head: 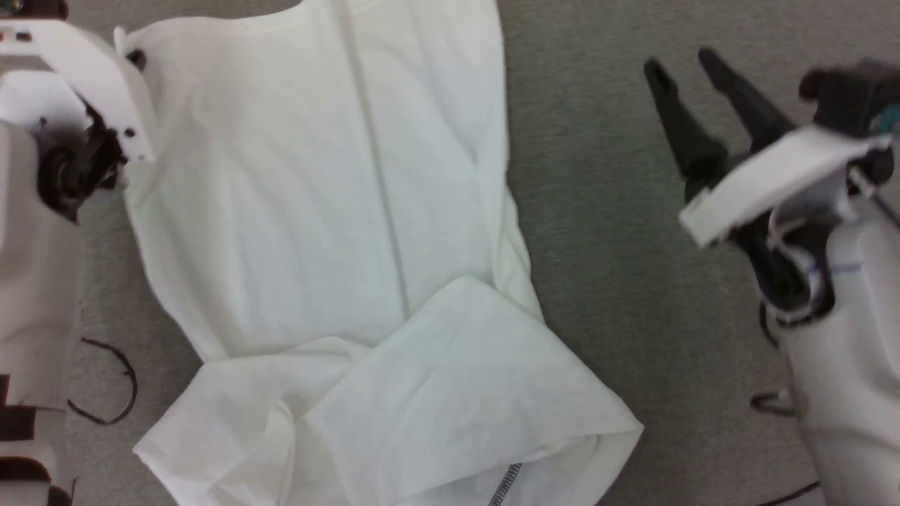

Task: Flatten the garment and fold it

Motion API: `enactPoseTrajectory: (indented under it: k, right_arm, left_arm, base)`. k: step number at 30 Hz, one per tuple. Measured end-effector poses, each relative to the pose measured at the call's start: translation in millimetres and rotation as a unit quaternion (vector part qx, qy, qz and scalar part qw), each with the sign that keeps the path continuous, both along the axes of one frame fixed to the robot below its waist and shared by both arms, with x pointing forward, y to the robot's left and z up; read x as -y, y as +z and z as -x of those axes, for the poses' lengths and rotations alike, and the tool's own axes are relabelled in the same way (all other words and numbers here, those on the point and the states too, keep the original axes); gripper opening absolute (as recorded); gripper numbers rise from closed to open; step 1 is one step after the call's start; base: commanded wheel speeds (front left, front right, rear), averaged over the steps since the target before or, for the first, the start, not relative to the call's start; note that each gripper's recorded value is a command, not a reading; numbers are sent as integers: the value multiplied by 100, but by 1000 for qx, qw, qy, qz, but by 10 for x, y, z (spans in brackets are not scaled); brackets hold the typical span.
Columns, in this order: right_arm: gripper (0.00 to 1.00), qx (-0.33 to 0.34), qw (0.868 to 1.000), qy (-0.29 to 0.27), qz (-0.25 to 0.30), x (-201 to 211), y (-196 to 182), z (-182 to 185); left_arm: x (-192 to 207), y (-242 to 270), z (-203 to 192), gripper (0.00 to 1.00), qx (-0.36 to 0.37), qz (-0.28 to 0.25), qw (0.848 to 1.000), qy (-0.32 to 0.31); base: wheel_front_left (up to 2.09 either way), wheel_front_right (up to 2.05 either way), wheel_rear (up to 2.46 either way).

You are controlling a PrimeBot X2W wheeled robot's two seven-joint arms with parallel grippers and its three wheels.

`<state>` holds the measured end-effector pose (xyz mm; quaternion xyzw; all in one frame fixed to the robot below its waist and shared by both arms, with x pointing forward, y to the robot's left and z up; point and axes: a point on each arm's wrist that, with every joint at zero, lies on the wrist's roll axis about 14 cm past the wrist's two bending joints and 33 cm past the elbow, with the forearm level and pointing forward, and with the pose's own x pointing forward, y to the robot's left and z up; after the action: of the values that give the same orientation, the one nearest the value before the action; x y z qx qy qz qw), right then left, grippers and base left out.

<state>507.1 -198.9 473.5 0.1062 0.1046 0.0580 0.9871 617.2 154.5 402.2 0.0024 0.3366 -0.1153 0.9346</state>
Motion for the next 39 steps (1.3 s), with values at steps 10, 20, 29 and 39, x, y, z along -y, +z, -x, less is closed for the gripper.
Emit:
enactPoseTrajectory:
  k: [10,20,29,39]
  right_arm:
    - [100,-145,986,79,-16,-486,-284,-905]
    - [100,-272,957,103,-6,-793,-778,-1291]
    - [100,-317,941,121,0,-1052,-1165,-1456]
    - [0,-428,892,142,23,-1041,-1305,-1322]
  left_arm:
    - [-49,430,-84,0,87,10,996,-9]
    - [-47,441,-134,0,112,23,993,-13]
    - [-137,240,-150,0,106,23,994,-9]
    - [-194,98,-152,0,96,25,995,-5]
  base:
    - [0,0,0]
    - [0,0,0]
    - [0,0,0]
    - [0,0,0]
